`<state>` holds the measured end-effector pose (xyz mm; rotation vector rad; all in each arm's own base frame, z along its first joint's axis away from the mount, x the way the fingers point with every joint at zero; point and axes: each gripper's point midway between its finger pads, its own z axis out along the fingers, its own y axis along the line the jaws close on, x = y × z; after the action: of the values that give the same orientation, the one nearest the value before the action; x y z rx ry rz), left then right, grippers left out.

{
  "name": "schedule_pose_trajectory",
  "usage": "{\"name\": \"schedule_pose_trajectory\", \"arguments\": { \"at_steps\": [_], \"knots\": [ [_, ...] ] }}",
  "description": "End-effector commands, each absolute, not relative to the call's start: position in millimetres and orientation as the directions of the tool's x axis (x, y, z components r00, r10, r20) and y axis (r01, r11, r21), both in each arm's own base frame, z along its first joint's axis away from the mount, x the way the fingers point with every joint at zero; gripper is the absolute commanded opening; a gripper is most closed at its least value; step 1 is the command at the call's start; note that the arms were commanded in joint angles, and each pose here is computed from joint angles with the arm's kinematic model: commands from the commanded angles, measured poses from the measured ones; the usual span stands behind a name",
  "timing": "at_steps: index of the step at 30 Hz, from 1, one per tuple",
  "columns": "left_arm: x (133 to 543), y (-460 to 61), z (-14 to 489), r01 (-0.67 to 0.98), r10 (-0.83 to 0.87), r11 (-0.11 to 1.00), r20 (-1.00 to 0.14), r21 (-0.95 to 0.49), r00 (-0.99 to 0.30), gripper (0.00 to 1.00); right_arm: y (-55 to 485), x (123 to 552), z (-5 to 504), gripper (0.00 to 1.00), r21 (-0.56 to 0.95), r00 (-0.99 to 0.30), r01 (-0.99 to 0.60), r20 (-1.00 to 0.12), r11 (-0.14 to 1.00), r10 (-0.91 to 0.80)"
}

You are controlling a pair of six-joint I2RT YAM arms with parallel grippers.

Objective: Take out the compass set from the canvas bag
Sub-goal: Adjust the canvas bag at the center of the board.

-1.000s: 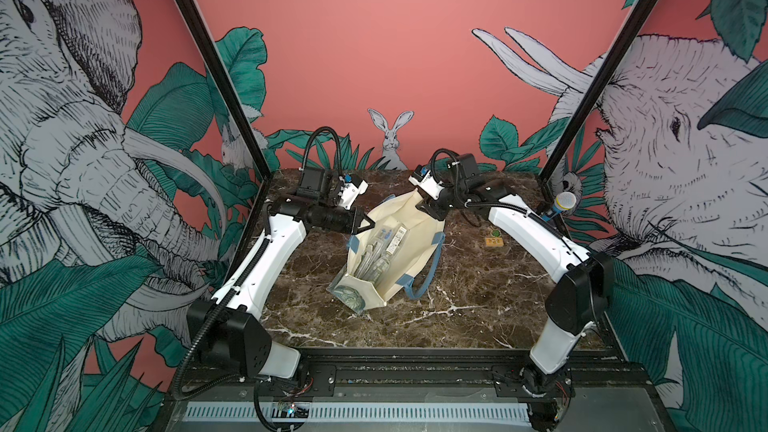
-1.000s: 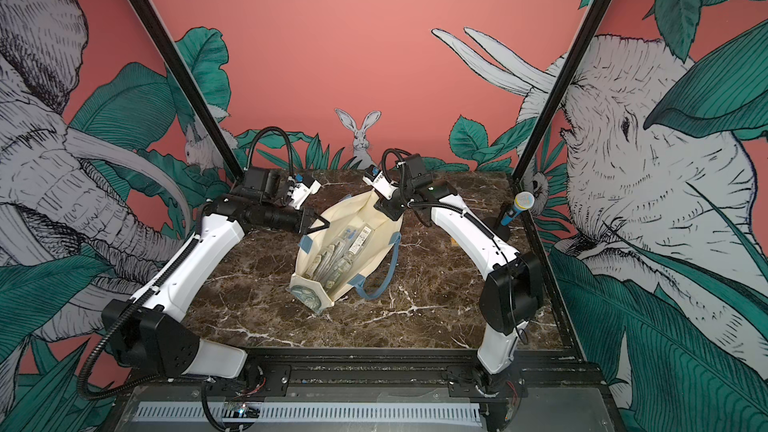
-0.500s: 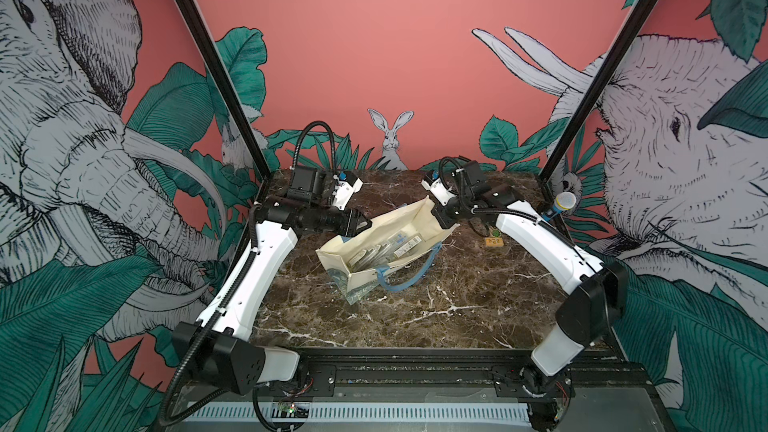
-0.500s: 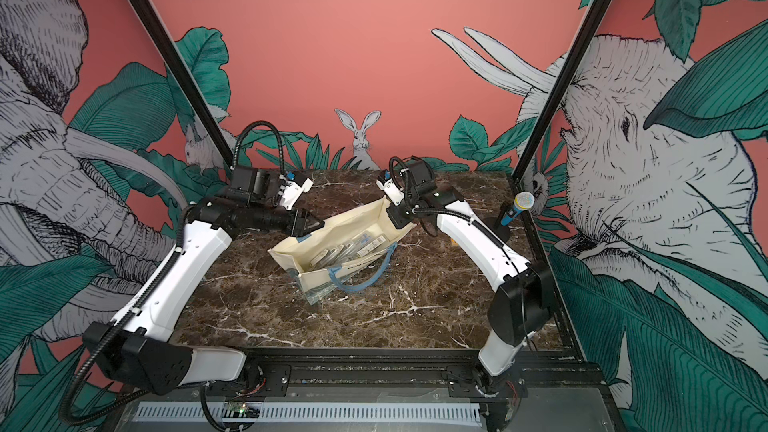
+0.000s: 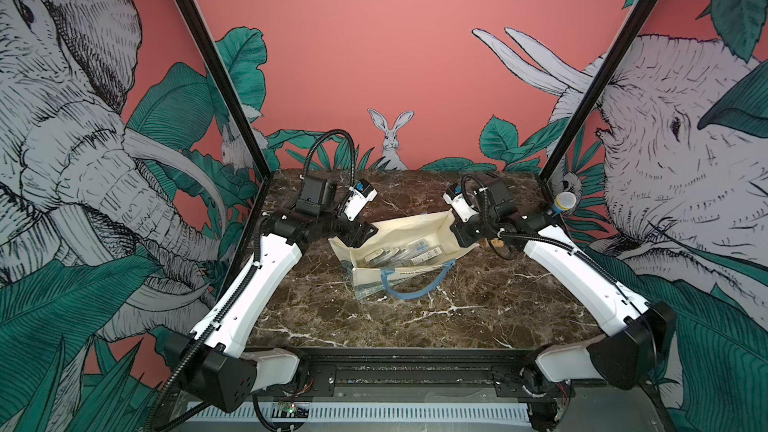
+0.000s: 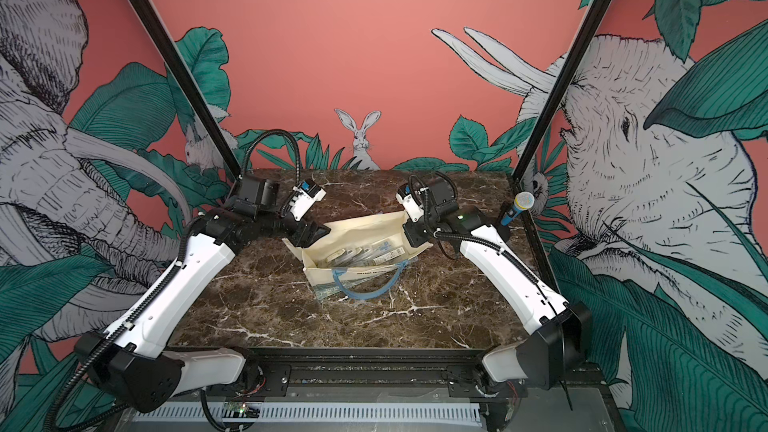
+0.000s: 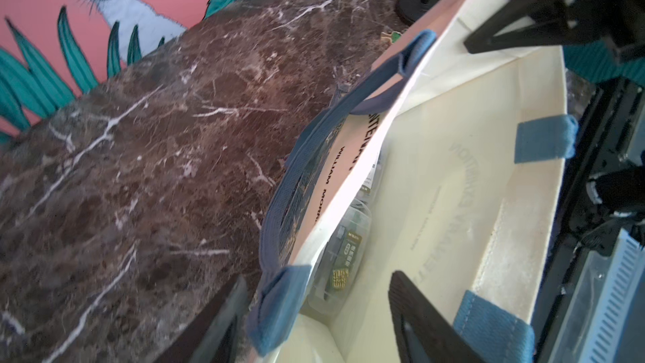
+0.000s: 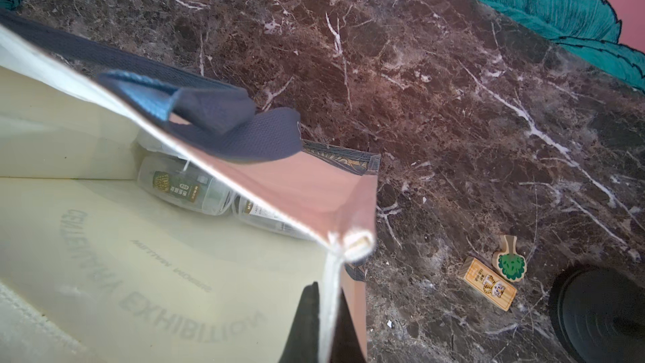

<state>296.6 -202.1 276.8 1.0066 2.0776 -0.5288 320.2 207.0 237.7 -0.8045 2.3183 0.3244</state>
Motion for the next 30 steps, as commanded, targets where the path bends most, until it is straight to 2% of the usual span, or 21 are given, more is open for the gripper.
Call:
{"name": "schedule_pose_trajectory", "arguments": {
  "at_steps": [1,4,8,10,15,19,23,26,30],
  "knots": [
    [307,-219,291,0.856,0.486,0.514,-0.84,0.054,-0.239,0.69,217,324,268,0.0,0.032,-0.527,-0.64,-0.745,0.768,-0.408],
    [320,-220,279,0.863,0.535,0.495,-0.817,0.099,-0.214,0.68,219,321,267,0.0,0.046,-0.527,-0.65,-0.747,0.758,-0.406],
    [327,-225,279,0.87,0.541,0.454,-0.835,0.193,-0.098,0.69,221,321,266,0.0,0.051,-0.522,-0.657,-0.751,0.752,-0.405],
    [314,-232,274,0.907,0.539,0.386,-0.839,0.169,-0.073,0.72,220,320,266,0.0,0.046,-0.522,-0.657,-0.748,0.753,-0.41],
    [301,-230,253,0.927,0.57,0.36,-0.812,0.109,-0.126,0.7,217,321,269,0.0,0.025,-0.508,-0.654,-0.755,0.756,-0.415],
    [307,-222,245,0.914,0.61,0.384,-0.779,0.133,-0.143,0.52,216,320,266,0.0,0.021,-0.509,-0.655,-0.751,0.755,-0.421],
    [310,-222,246,0.916,0.625,0.382,-0.765,0.125,-0.156,0.21,213,319,267,0.0,0.013,-0.505,-0.651,-0.754,0.759,-0.419],
    [312,-223,247,0.918,0.628,0.383,-0.758,0.107,-0.174,0.01,211,319,271,0.0,0.007,-0.496,-0.646,-0.763,0.763,-0.414],
    [311,-225,253,0.916,0.616,0.392,-0.764,0.088,-0.19,0.0,207,314,262,0.0,0.001,-0.503,-0.644,-0.754,0.765,-0.423]
  ]
}}
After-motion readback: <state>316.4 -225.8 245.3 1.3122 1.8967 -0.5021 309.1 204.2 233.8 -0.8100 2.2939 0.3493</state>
